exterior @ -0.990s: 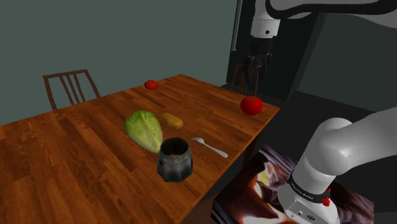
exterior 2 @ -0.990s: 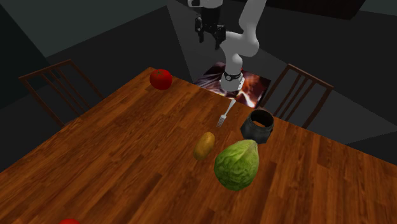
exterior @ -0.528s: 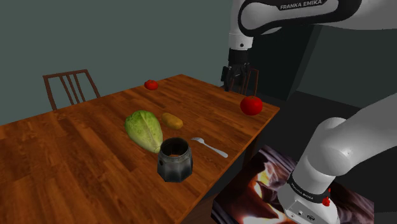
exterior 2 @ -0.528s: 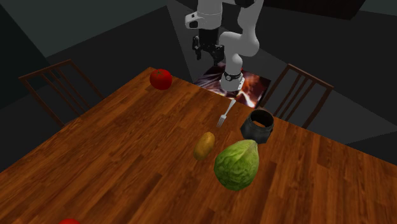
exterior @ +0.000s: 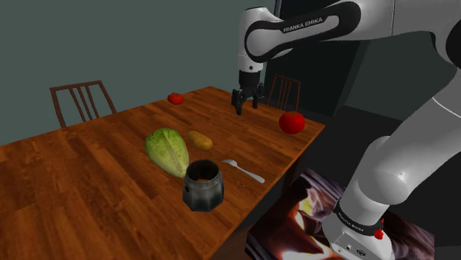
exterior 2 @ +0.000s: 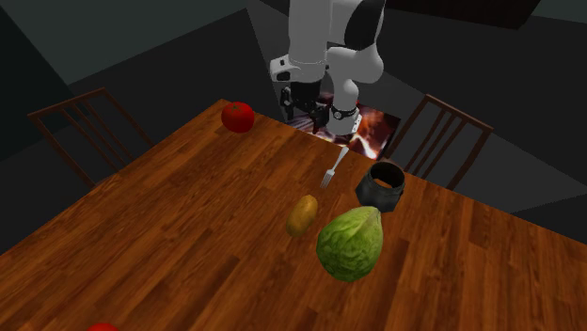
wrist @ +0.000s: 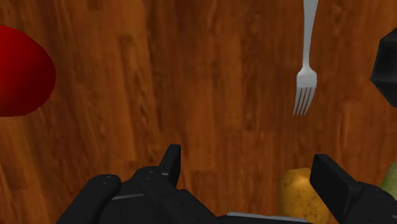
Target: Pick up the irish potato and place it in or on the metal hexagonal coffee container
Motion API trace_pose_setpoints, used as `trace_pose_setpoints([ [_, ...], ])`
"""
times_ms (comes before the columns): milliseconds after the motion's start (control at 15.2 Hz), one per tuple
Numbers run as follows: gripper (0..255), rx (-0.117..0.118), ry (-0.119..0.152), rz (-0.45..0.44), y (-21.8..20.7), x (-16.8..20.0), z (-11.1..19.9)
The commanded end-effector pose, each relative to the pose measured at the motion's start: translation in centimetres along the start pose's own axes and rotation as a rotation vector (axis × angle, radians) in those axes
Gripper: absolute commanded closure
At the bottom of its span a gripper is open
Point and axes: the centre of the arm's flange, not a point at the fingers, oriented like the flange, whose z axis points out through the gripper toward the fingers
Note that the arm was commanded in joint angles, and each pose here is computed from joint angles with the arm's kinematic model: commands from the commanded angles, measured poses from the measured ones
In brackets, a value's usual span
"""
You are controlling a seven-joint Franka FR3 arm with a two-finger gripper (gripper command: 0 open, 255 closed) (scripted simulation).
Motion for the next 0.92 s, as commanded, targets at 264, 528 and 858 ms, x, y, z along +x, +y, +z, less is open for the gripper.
trace_pose_setpoints([
  [264, 0, -0.006, 0.016, -0.029, -3.9, 5.6, 4.3],
  [528, 0, -0.010, 0.027, -0.049, -6.5, 9.2, 6.8],
  [858, 0, -0.015, 0.039, -0.073, -10.0, 13.7, 10.0],
])
